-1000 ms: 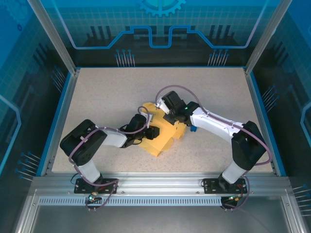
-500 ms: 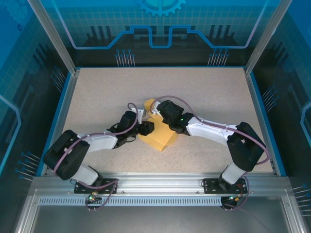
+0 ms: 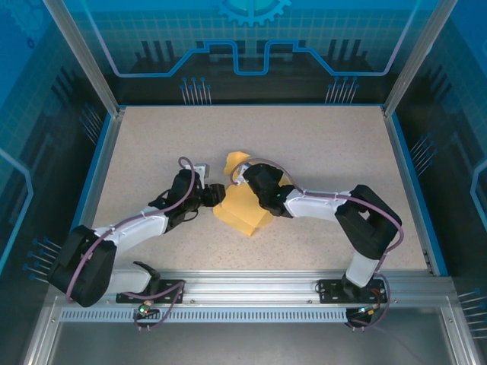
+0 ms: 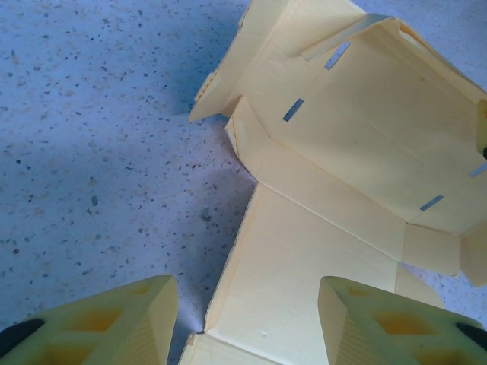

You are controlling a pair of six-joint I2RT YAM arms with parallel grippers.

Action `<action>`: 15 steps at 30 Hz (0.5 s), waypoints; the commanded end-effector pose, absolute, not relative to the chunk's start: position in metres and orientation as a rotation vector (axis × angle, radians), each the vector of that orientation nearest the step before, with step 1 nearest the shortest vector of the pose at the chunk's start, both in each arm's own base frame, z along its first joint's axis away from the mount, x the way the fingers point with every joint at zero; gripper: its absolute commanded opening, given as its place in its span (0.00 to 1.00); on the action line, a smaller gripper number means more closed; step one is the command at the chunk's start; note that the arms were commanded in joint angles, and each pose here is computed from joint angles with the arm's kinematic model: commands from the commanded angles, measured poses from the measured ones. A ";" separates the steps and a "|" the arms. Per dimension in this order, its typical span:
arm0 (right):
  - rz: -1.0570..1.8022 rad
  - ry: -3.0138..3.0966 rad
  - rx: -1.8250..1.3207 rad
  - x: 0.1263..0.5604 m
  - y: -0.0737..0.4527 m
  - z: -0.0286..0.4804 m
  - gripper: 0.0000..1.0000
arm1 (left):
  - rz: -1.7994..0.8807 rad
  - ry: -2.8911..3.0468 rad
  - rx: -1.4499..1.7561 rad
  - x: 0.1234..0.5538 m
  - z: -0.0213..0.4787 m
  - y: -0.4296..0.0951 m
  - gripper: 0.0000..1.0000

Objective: Fold the paper box

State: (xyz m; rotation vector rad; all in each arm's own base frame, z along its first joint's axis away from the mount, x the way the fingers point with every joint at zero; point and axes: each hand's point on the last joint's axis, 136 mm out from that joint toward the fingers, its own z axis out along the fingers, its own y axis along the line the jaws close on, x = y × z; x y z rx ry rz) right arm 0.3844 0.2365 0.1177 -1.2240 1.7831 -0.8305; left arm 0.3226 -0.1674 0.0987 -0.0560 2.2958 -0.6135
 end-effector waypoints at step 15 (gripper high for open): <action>-0.337 2.006 -1.250 0.360 0.247 0.138 0.00 | -0.650 2.210 0.114 0.338 0.122 -0.184 0.57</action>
